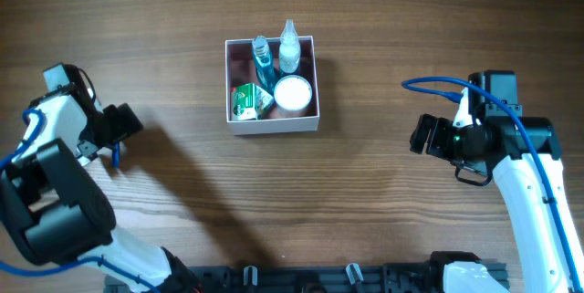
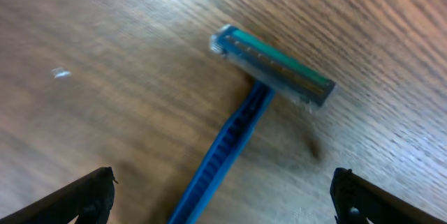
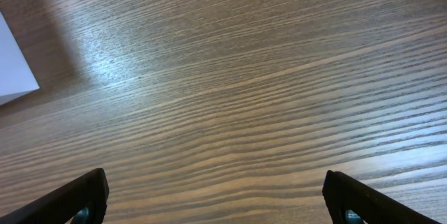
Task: Pack container
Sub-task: 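Move the left gripper to the blue razor and grasp its handle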
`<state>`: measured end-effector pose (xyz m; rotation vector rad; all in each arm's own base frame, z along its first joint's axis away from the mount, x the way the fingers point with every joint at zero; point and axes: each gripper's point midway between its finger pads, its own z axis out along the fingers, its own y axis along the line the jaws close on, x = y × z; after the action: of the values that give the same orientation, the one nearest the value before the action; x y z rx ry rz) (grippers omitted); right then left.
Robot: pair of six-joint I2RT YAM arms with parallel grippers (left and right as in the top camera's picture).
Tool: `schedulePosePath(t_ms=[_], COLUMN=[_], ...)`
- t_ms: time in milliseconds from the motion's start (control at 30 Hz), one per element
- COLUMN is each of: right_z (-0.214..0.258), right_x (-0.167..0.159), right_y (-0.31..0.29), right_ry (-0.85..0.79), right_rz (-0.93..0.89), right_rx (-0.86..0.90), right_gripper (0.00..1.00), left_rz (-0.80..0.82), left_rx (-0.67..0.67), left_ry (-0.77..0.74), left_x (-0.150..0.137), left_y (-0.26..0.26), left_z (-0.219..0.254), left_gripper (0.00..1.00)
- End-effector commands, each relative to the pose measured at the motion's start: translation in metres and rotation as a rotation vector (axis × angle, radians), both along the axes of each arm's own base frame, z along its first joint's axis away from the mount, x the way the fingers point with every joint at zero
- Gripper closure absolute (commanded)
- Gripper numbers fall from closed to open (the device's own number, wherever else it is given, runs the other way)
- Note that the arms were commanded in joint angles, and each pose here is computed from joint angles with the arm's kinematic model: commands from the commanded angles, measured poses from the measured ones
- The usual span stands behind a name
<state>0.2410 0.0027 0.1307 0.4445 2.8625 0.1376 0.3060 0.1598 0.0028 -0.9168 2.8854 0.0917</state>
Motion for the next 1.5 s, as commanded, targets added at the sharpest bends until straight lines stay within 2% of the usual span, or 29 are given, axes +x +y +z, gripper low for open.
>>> schedulePosePath(t_ms=[0,133,233,433,667,1033,1467], right_z=[-0.002,-0.002,-0.002,-0.002,-0.002,-0.002,-0.002], right_x=[-0.001,-0.001,-0.001,-0.001,-0.002,-0.002,-0.002], right_y=[0.002,0.003,0.002,0.002,0.002,0.002,0.003], right_ry=[0.006,0.007,0.007,0.007,0.01,0.009,0.01], right_rz=[0.021,0.021,0.021,0.021,0.022,0.022,0.022], right_rx=[0.008,0.008,0.007,0.007,0.007,0.007,0.008], right_gripper=[0.0,0.0,0.0,0.0,0.0,0.0,0.0], left_rz=[-0.089,-0.109,-0.108,-0.106,-0.103,-0.103,-0.103], left_rx=[-0.065,-0.091,-0.103,-0.112,-0.126,-0.133,-0.132], left_ry=[0.011,0.004,0.023,0.039,0.047,0.06,0.059], left_x=[0.001,0.005,0.001,-0.002,-0.005,-0.008,-0.008], left_y=[-0.01,-0.014,-0.016,-0.017,-0.02,-0.022,-0.022], left_z=[-0.019,-0.027,-0.033,-0.035,-0.035,-0.035,-0.035], left_gripper=[0.01,0.02,0.08,0.38,0.59,0.77,0.84])
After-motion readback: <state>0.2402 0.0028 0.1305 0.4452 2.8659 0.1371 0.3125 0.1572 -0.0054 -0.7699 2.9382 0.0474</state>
